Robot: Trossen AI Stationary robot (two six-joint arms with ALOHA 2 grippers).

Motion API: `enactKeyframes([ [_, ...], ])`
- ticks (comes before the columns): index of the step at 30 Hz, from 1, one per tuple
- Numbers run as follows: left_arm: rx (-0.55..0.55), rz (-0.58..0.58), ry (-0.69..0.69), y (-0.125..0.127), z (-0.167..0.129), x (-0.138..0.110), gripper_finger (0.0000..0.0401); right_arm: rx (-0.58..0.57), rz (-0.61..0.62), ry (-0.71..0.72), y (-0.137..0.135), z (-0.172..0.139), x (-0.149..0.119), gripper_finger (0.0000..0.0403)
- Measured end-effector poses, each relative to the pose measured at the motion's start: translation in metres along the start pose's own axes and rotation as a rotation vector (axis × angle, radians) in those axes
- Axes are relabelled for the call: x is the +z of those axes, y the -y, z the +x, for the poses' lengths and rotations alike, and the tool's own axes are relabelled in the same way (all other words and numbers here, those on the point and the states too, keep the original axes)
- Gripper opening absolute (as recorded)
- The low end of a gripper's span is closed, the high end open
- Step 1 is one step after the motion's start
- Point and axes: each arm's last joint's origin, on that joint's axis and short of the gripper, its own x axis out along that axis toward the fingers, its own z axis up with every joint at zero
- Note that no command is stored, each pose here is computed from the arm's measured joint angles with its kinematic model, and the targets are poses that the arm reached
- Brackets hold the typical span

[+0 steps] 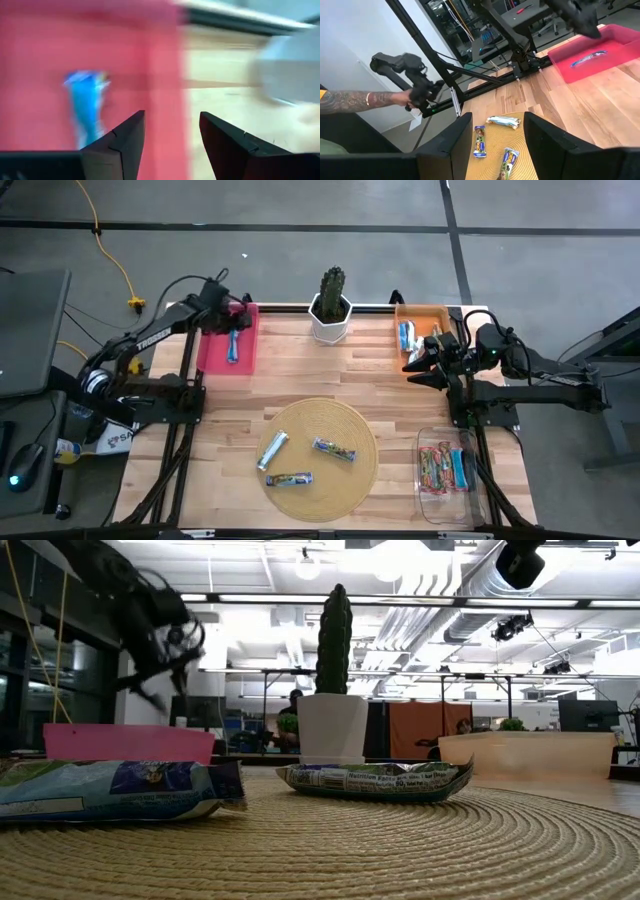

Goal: Pick and place Granola Bars by type
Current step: Put the yellow granola bar into the orange bin

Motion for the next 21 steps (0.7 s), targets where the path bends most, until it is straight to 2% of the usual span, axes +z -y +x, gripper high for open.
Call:
enactKeyframes([
  [5, -0.31, 0.184, 0.041, 0.019, -0.038, 0.007, 0.0186, 0.0, 0.0, 0.0, 0.0, 0.0, 0.0, 0.0161],
  [10, -0.543, 0.257, 0.076, 0.027, -0.081, -0.003, 0.0186, 0.0, 0.0, 0.0, 0.0, 0.0, 0.0, 0.0161],
  [16, -0.714, 0.295, 0.121, 0.031, -0.128, -0.033, 0.0186, 0.0, -0.001, 0.0, 0.0, 0.0, 0.0, 0.0161],
  [21, -0.801, 0.29, 0.162, 0.03, -0.156, -0.056, 0.0186, 0.0, -0.001, 0.0, 0.0, 0.0, 0.0, 0.0161],
])
